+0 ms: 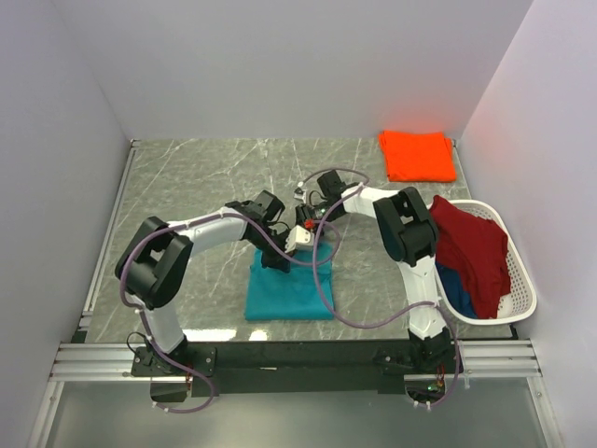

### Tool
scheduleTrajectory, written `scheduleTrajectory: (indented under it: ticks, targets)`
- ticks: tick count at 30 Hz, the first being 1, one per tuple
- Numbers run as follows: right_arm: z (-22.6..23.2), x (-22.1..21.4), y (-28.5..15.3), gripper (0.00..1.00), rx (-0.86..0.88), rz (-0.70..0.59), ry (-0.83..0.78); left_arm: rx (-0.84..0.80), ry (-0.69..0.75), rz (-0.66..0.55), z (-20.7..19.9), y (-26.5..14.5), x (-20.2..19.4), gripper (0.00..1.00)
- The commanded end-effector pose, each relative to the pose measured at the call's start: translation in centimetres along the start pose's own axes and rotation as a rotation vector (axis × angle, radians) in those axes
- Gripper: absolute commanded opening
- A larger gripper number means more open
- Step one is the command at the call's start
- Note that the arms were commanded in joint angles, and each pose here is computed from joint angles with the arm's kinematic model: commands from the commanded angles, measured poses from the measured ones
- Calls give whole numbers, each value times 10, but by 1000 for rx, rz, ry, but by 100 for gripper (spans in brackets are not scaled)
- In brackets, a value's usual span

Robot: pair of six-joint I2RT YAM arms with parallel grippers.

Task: Fold and stack the t-shirts
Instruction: Fold the tshirt

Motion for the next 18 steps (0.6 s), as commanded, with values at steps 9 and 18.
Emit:
scheduleTrajectory:
  ticks: [9,18]
  targets:
    - [-22,0,21,21,15,79,72,165,172,11,-13,-33,42,1]
    - [-29,-6,25,22,38,108,116,296,251,30,14,-46,56,0]
Point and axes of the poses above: each gripper's point midway between its finger pads, its own y axis out along the fingers, its own z axis along the line the jaws close on, x = y × z, the point moved 7 cm from there along -y, back along the fingers, and after that the axes turned 13 degrees about y, right-handed, at the moved point
